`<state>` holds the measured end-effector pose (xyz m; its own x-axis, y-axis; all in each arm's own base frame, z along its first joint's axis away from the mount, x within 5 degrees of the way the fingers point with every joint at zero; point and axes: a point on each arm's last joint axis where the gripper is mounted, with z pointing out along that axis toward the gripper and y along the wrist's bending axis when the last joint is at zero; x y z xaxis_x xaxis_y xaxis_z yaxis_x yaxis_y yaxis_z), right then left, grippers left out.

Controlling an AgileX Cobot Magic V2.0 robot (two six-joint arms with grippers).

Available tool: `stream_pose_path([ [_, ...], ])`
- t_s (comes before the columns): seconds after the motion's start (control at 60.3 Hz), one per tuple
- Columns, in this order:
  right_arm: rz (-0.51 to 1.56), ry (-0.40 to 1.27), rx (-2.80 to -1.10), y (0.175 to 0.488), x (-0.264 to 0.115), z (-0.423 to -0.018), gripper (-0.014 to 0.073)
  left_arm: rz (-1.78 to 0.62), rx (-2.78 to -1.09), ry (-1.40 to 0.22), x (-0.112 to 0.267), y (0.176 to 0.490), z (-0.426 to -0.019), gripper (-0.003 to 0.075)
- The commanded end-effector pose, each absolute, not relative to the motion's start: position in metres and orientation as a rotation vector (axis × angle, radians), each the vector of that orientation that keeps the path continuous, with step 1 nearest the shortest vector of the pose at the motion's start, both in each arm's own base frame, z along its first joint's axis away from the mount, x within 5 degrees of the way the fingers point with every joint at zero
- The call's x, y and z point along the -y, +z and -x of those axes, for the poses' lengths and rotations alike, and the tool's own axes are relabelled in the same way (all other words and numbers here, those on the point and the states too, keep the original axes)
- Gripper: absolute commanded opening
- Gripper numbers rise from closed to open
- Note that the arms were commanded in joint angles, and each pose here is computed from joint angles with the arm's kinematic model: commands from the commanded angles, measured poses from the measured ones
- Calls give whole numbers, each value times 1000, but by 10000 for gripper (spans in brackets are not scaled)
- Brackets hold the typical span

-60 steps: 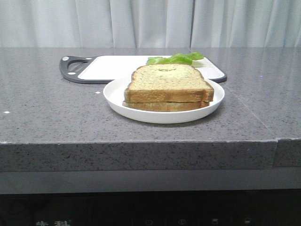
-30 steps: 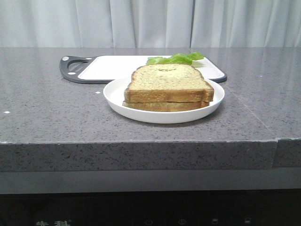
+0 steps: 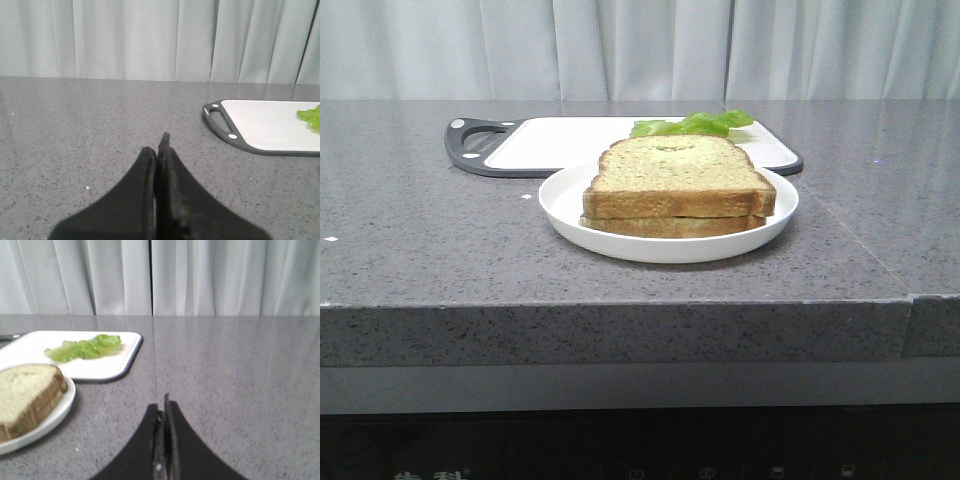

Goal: Left arm grabs bread, right arm adds lettuce

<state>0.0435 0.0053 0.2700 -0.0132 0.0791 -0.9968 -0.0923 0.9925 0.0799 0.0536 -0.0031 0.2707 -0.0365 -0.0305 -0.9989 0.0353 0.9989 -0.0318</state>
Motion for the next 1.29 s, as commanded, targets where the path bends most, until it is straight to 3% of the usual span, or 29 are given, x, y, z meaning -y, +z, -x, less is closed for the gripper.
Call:
stream_pose_path([
  [0.0, 31, 96, -1575, 307, -5, -48, -61, 11, -1580, -69, 3, 305, -63, -21],
  [0.133, 36, 93, -1693, 330, -6, -70, -61, 9, -1654, -63, 3, 326, -90, -21],
  [0.282, 38, 92, -1753, 334, -7, -82, -55, 10, -1696, -62, 3, 330, -104, -19],
  [0.348, 38, 92, -1750, 335, -7, -81, -8, 11, -1692, -62, 3, 330, -104, 3],
  [0.398, 37, 92, -1746, 335, -7, -81, 71, 15, -1690, -68, 3, 330, -104, 69],
  [0.564, 37, 92, -1738, 336, -7, -81, 477, 82, -1664, -160, 5, 333, -104, 468],
  [0.613, 37, 92, -1739, 336, -7, -81, 569, 131, -1656, -227, 6, 333, -104, 525],
  [0.663, 37, 92, -1739, 336, -7, -81, 607, 177, -1655, -297, 8, 334, -104, 546],
  [1.011, 37, 92, -1740, 336, -7, -81, 609, -38, -2081, -528, 46, 360, -156, 546],
  [1.276, 37, 92, -1740, 336, -7, -81, 609, -332, -2272, -693, 121, 367, -221, 545],
])
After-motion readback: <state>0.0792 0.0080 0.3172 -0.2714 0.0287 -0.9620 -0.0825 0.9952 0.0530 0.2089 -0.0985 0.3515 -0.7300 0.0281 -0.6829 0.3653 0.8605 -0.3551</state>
